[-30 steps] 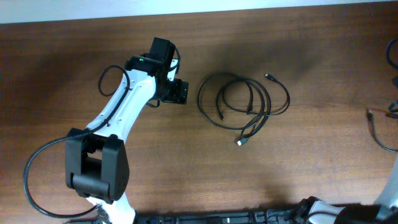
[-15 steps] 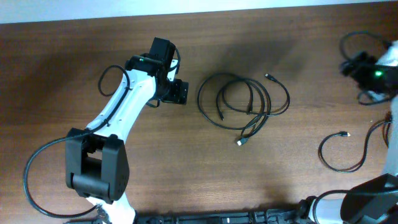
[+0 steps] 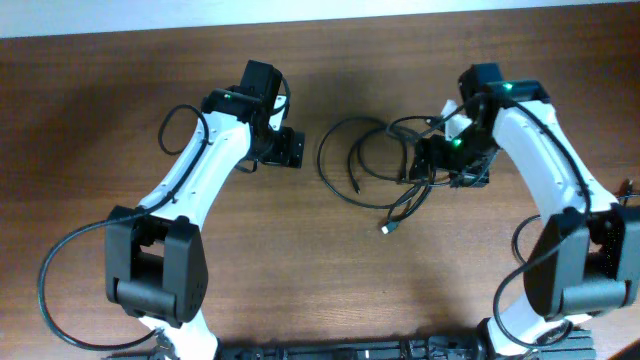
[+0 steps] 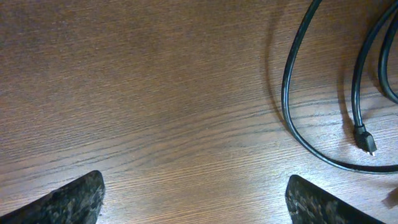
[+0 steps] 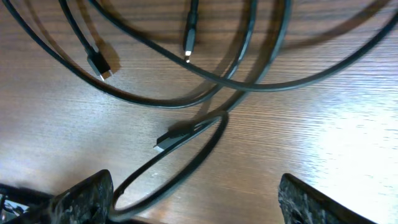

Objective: Untangle cables

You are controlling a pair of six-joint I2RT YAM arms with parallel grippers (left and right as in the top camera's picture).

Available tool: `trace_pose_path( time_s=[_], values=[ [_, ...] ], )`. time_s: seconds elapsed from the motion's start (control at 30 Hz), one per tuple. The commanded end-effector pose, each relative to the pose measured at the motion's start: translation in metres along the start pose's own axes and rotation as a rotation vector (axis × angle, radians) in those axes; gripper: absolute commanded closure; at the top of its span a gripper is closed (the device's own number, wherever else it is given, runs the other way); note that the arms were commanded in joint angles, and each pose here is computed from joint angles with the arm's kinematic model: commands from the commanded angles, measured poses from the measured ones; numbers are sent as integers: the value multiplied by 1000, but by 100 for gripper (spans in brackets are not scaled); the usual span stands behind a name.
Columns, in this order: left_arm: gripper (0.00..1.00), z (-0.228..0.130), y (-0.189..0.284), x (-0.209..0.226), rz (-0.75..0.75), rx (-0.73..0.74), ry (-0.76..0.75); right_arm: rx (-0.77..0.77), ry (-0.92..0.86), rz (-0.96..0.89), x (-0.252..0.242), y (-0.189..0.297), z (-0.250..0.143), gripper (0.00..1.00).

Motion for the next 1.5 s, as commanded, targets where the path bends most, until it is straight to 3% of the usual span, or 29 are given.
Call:
trace_pose_path(
  time_s=[0.0, 0.37, 0.5, 0.53, 0.67, 0.8, 0.97, 1.1, 1.23, 1.33, 1.43, 1.47],
  values=[
    [6, 3, 0, 0, -10, -5, 12, 37, -4, 26, 8, -9, -3, 16],
    [6, 3, 0, 0, -10, -5, 12, 51, -59, 8, 30, -32, -15, 36],
    [6, 3, 0, 0, -10, -6, 12, 4, -79, 32, 33, -44, -9, 91],
    [7, 3, 0, 0, -10, -6, 12, -12, -73, 41, 35, -42, -7, 96],
    [7, 3, 0, 0, -10, -6, 12, -166, 37, 118, 61, 4, 15, 96],
    [6, 3, 0, 0, -10, -6, 12, -458, 184, 230, 108, 129, 19, 96],
    [5, 3, 0, 0, -10, -7, 12, -842, 333, 410, 142, 281, -31, 96],
    [5, 3, 0, 0, -10, -7, 12, -1105, 400, 484, 146, 354, -71, 96],
    [5, 3, 0, 0, -10, -7, 12, -1331, 198, 266, 117, 381, -69, 96],
    [5, 3, 0, 0, -10, -7, 12, -1473, -84, -211, 70, 384, -46, 96],
    [5, 3, 0, 0, -10, -7, 12, -1498, -348, -560, 23, 387, -38, 96],
    [5, 3, 0, 0, -10, -7, 12, -1497, -416, -592, 10, 387, -35, 96]
  ],
)
Point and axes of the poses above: each gripper's point midway between its finger pads, its own y axis back along the fingers, its own x axis along the line the jaws close on, z = x × y, the point moved 7 cm from there along y, back along the fingers, and after that the axes turned 8 degrees about -y, right-handed, at the moved point
